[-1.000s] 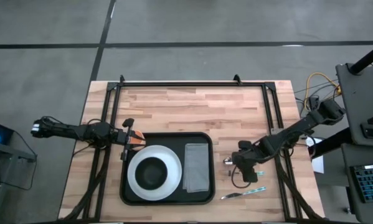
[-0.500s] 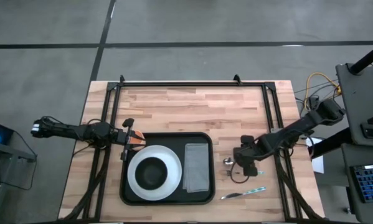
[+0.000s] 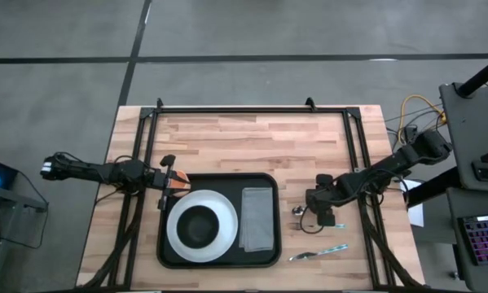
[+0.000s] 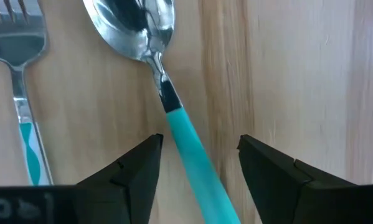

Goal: Set up tray
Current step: Put the green spoon on the gray napkin on the black tray

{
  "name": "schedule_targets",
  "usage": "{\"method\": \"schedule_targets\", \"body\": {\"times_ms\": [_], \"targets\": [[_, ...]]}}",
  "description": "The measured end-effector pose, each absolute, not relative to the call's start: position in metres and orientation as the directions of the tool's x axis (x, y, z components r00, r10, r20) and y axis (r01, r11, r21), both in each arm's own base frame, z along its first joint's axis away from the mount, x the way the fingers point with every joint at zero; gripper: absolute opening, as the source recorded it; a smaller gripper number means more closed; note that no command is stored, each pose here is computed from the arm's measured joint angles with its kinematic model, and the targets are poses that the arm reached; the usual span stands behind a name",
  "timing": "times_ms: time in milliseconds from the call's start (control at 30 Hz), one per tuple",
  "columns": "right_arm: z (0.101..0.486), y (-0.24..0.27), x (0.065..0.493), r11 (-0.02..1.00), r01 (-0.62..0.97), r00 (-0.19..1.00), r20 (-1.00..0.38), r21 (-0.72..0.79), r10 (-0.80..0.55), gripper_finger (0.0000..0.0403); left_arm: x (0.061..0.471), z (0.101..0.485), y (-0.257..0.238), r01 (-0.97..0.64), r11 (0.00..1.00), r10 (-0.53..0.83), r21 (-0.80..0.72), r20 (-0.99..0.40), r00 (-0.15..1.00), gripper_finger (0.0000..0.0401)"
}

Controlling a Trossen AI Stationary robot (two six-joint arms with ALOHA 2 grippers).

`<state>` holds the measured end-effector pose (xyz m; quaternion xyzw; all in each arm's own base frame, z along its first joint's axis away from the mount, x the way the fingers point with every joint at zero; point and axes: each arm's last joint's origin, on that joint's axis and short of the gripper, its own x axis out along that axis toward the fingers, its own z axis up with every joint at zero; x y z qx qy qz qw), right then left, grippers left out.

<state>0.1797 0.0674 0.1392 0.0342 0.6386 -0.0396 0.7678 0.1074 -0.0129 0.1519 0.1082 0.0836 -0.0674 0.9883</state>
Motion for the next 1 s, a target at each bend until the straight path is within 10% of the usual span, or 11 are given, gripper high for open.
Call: {"method": "schedule_targets", "body": {"times_ms": [567, 1000], "targets": [[0.136, 0.068, 0.177, 0.992, 0.112, 0.153, -0.988, 0.049, 0.032, 0.0042, 0.107, 0.152, -0.013, 0.151, 0.967, -0.115, 0.203, -0.18, 0.977, 0.0071], [0.145, 0.06, 0.188, 0.91, 0.392, 0.173, -0.983, 0.132, 0.068, 0.0037, 0.107, 0.152, -0.013, 0.152, 0.967, -0.115, 0.203, -0.18, 0.977, 0.0071]]}}
